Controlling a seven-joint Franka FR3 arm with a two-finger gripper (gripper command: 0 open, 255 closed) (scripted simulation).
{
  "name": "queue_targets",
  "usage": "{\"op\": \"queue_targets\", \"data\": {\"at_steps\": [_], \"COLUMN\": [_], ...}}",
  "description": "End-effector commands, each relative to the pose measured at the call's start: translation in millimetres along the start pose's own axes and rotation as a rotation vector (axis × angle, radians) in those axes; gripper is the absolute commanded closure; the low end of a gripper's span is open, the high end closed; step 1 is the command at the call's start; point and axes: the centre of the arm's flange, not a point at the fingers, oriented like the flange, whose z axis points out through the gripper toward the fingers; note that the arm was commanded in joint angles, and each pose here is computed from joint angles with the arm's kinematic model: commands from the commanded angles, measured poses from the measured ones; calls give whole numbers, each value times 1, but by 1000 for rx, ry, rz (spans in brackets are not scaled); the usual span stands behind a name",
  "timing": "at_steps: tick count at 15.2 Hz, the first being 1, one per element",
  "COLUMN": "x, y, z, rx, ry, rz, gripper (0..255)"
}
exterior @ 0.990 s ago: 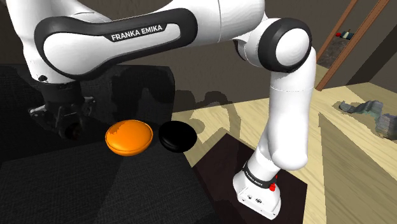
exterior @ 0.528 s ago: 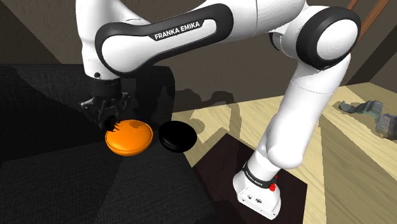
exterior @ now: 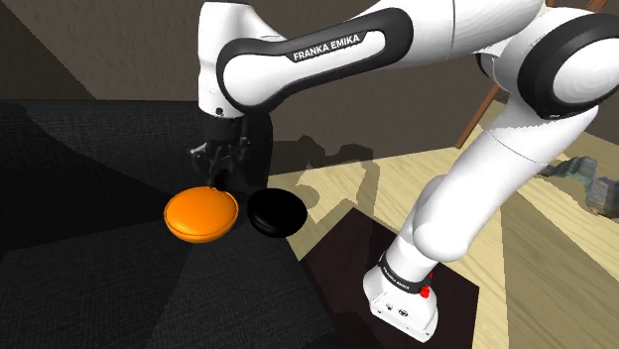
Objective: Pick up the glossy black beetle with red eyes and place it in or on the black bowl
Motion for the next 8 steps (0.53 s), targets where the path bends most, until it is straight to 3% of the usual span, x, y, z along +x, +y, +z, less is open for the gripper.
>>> {"op": "queue_targets", "data": {"at_steps": [1, 8], "x": [-10, -37], "y": [27, 115], "z": [-1, -6], "rx": [1, 1], "ry": [0, 0], "rz": [-1, -1], "gripper": [255, 255]}}
